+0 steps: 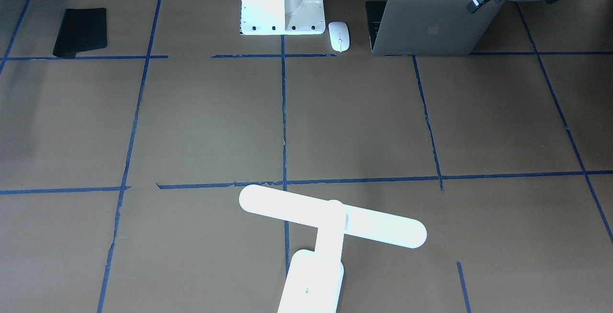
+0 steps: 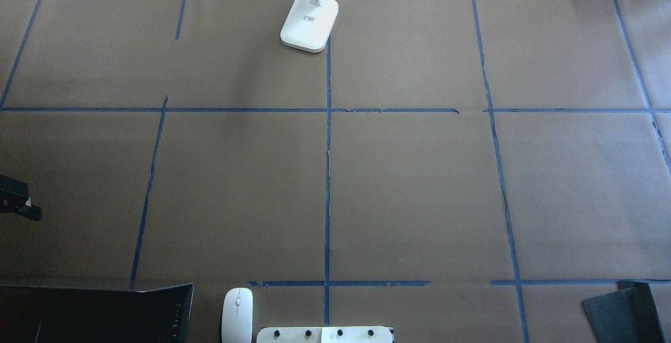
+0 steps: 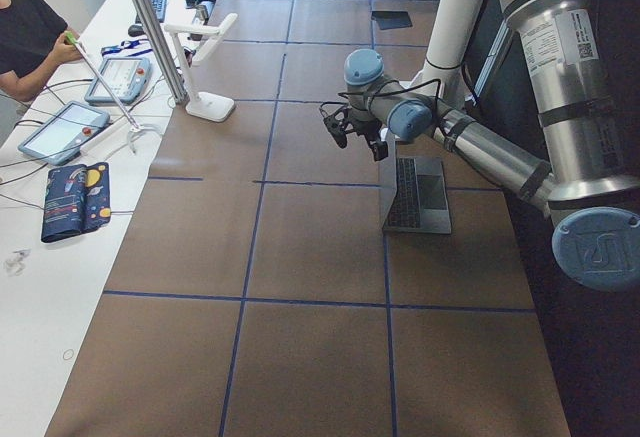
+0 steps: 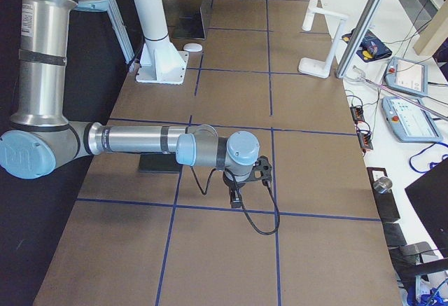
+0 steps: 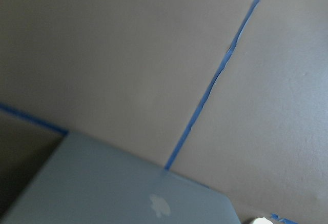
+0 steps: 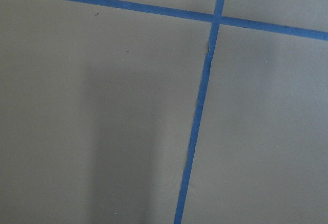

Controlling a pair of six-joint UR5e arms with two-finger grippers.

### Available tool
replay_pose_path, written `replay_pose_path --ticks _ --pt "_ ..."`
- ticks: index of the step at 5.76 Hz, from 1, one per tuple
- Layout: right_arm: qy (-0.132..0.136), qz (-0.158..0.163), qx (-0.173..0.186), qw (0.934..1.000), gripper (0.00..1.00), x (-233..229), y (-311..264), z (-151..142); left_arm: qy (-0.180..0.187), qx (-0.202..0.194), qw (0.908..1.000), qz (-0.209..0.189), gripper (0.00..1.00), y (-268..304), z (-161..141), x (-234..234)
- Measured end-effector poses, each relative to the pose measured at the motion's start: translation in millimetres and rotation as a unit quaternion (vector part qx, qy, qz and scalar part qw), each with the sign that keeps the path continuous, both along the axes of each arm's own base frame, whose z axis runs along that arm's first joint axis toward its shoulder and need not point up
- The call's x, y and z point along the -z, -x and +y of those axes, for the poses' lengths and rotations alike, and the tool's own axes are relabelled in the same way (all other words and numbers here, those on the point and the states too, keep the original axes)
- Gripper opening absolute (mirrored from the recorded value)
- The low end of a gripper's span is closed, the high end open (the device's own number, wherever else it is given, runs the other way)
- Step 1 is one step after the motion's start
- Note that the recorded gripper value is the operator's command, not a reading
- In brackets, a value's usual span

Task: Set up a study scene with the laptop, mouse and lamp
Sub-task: 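Reach the left gripper down to the grey laptop near the robot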

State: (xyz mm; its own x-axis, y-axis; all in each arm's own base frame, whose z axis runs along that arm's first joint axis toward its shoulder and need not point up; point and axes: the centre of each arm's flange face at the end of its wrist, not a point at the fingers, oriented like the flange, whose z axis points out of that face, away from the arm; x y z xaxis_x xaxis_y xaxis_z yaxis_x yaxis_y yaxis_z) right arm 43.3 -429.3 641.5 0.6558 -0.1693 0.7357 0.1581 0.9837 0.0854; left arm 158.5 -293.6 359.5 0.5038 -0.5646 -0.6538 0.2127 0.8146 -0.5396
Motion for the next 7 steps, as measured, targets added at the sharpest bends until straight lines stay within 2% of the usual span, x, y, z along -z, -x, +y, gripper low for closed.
replay_pose_path --ticks 1,2,4,5,6,7 --pt "-0.001 0.000 0.000 1.0000 1.00 1 0 0 0.052 0.032 0.9980 -0.017 1.00 -13 12 11" --pt "-0.002 -0.001 0.001 1.0000 1.00 2 0 0 0.097 0.070 0.9918 -0.045 1.00 -33 27 19" --pt "-0.005 -0.001 0.001 1.0000 1.00 4 0 -1 0.157 0.151 0.9708 -0.100 1.00 -77 62 25" --pt "-0.007 -0.001 0.001 1.0000 1.00 6 0 0 0.175 0.185 0.9596 -0.119 1.00 -88 77 22" --pt "-0.009 -0.001 0.001 1.0000 1.00 8 0 1 0.187 0.206 0.9517 -0.130 0.93 -93 85 20" --pt "-0.009 -0.001 0.001 1.0000 1.00 9 0 4 0.193 0.222 0.9460 -0.136 0.57 -94 88 17"
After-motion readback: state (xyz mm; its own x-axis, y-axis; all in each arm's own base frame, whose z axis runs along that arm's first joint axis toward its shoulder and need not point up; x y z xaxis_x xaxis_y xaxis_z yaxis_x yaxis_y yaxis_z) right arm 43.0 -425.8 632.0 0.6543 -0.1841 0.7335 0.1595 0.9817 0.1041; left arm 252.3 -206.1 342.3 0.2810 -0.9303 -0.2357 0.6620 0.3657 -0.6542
